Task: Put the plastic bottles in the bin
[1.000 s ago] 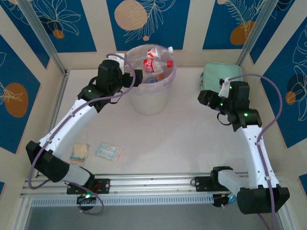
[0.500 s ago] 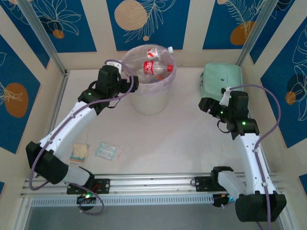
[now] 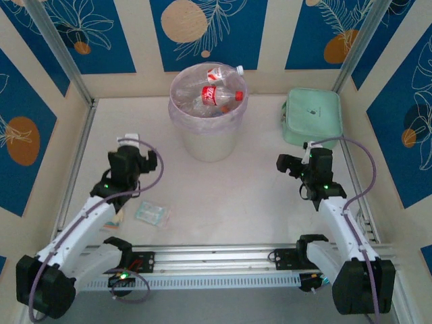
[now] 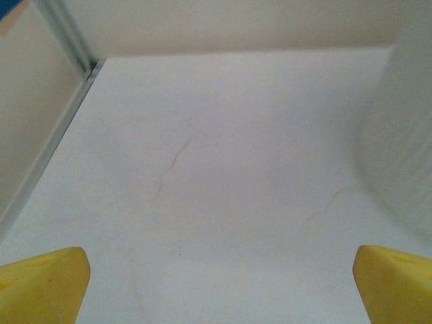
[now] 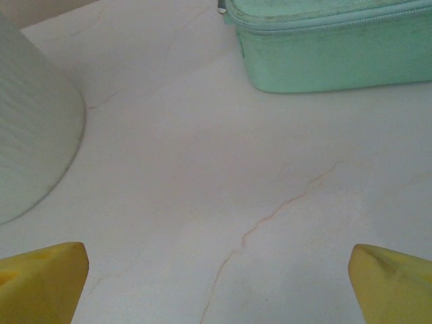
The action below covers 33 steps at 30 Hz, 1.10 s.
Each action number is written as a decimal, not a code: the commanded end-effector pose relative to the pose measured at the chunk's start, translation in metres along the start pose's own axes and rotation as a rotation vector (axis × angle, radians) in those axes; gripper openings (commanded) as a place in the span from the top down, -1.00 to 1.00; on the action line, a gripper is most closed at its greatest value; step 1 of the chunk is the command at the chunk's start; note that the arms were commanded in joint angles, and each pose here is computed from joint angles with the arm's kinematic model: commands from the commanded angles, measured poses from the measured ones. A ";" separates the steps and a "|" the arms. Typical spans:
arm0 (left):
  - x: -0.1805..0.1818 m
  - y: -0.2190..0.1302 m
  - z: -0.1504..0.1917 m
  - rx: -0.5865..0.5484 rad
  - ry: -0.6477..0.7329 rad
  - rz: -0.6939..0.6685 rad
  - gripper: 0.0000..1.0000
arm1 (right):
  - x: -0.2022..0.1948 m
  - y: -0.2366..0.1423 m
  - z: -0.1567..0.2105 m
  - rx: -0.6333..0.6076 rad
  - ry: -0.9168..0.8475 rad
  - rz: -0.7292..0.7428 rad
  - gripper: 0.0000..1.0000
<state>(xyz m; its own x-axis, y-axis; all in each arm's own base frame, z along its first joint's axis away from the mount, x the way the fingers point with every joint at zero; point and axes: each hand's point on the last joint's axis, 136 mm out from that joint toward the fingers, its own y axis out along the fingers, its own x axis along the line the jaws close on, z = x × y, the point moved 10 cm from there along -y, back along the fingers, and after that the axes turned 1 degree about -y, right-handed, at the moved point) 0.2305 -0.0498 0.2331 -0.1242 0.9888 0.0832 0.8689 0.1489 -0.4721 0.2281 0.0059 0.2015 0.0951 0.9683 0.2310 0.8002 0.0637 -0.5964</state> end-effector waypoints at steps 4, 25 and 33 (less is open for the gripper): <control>0.002 0.033 0.026 -0.118 -0.001 -0.071 -0.99 | -0.008 0.027 0.007 -0.110 -0.042 0.047 -0.98; -0.004 0.107 0.050 -0.175 0.136 -0.002 -0.99 | -0.004 0.079 -0.001 -0.276 -0.151 -0.010 -0.98; 0.010 0.115 0.064 -0.182 0.060 0.060 -0.99 | -0.005 0.104 0.012 -0.263 -0.187 -0.048 -0.98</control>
<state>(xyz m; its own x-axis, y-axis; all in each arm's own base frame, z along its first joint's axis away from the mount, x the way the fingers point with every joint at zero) 0.2969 -0.0198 0.1198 -0.0842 0.9815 0.1721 0.9243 0.1415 -0.3545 0.2944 0.0073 0.1119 0.0109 0.9935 0.1134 0.8954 0.0408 -0.4433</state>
